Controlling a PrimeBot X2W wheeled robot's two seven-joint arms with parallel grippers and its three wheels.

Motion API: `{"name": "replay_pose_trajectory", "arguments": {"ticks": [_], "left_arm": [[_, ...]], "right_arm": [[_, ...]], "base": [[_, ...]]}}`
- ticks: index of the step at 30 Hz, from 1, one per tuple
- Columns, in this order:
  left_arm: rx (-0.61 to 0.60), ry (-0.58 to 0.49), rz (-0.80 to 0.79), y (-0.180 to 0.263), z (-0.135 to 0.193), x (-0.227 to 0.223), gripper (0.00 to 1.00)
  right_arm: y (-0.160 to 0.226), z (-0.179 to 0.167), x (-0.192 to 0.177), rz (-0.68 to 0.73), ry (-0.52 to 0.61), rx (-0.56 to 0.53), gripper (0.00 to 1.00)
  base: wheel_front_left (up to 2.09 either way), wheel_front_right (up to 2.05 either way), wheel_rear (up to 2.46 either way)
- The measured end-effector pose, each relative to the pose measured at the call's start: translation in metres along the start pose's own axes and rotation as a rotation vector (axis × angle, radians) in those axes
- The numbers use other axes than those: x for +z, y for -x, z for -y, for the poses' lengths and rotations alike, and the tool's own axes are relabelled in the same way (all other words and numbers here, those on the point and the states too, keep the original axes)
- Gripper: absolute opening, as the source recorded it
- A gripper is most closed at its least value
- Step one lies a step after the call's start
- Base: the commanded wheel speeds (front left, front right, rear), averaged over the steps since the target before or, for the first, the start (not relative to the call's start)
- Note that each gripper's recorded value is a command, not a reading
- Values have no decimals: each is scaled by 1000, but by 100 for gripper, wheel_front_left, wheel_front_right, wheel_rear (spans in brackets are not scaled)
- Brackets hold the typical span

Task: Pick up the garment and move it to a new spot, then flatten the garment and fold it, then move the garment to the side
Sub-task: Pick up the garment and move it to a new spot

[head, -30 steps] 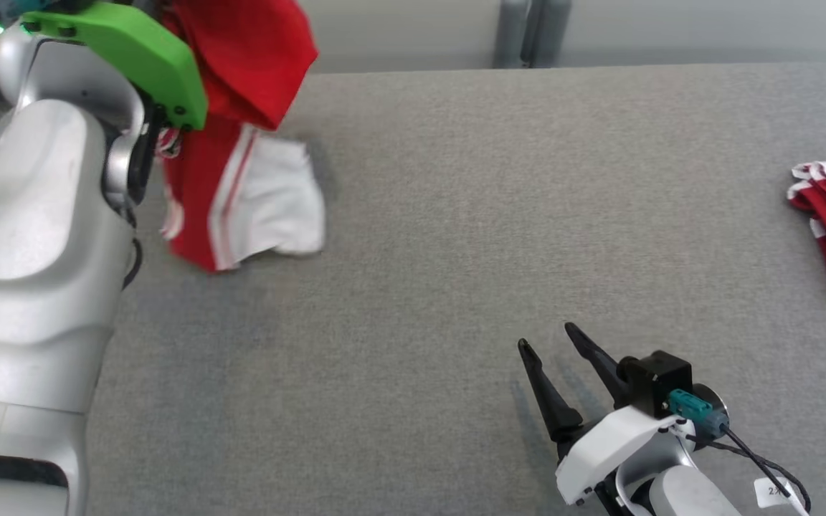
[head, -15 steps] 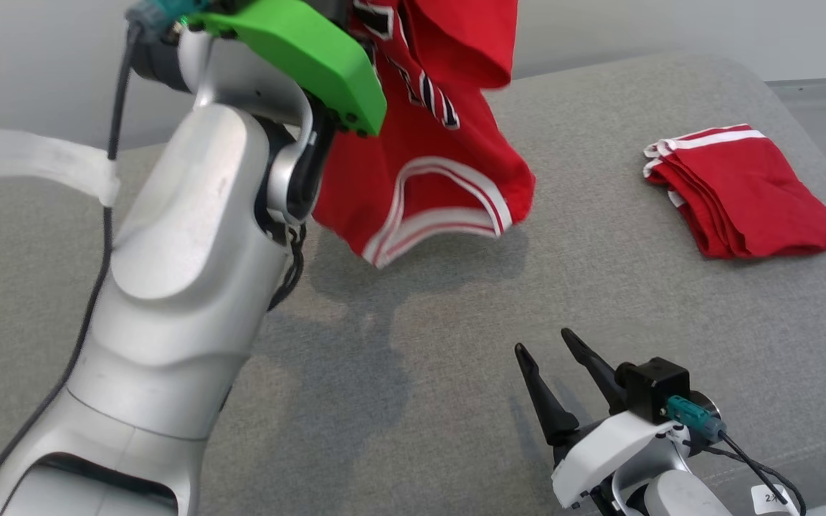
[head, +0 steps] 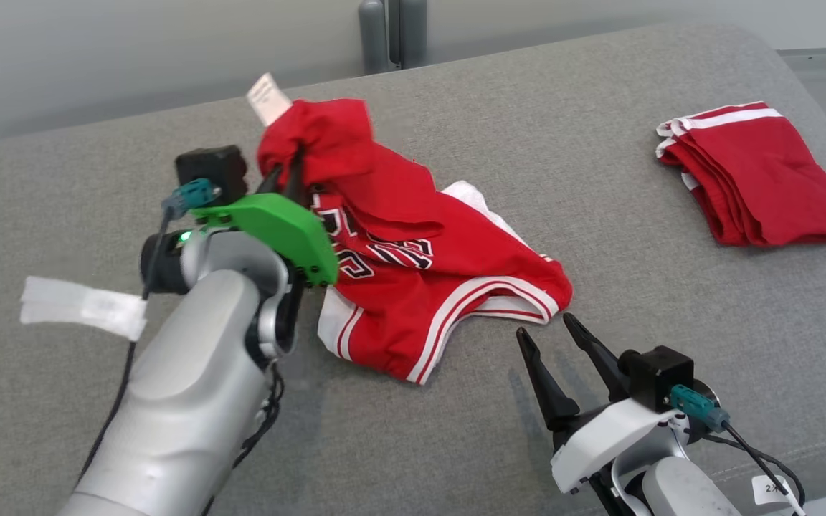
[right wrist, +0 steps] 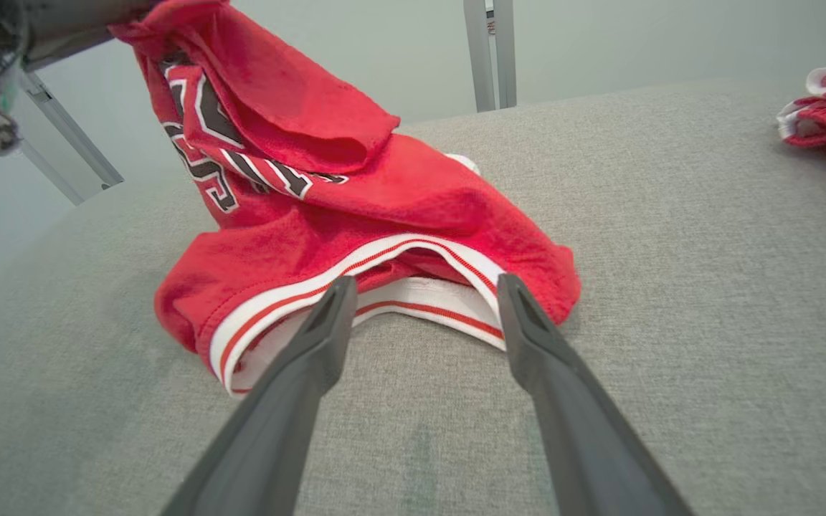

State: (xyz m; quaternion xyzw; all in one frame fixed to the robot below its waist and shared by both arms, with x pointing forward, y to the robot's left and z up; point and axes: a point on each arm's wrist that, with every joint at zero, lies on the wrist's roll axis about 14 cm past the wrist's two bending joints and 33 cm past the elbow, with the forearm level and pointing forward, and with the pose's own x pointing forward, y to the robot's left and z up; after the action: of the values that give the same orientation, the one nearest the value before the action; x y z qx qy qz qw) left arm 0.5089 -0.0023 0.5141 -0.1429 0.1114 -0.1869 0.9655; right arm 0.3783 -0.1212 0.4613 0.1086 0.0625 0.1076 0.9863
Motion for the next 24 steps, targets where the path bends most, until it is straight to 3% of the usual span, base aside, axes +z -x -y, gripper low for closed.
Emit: {"name": "replay_pose_trajectory", "arguments": {"ticks": [2,10,11,12,20,24], "left_arm": [[85,1,-12,7,-32,-6,0],[303,37,-33,37,-109,-14,0],[327,42,-48,43,-116,-20,25],[344,47,-61,48,-122,-24,100],[442,28,-68,83,-158,-30,100],[421,-9,-17,86,-156,-12,100]], "right_arm": [[-2,-3,-1,-2,-1,11,100],[-6,-17,1,4,0,54,100],[-6,-19,2,7,-2,59,100],[-6,-20,3,10,-2,62,100],[-3,-23,7,18,-2,68,100],[-1,-24,7,19,-4,67,100]], "base": [[0,0,0],[0,0,0],[0,0,0],[0,0,0],[0,0,0],[0,0,0]]}}
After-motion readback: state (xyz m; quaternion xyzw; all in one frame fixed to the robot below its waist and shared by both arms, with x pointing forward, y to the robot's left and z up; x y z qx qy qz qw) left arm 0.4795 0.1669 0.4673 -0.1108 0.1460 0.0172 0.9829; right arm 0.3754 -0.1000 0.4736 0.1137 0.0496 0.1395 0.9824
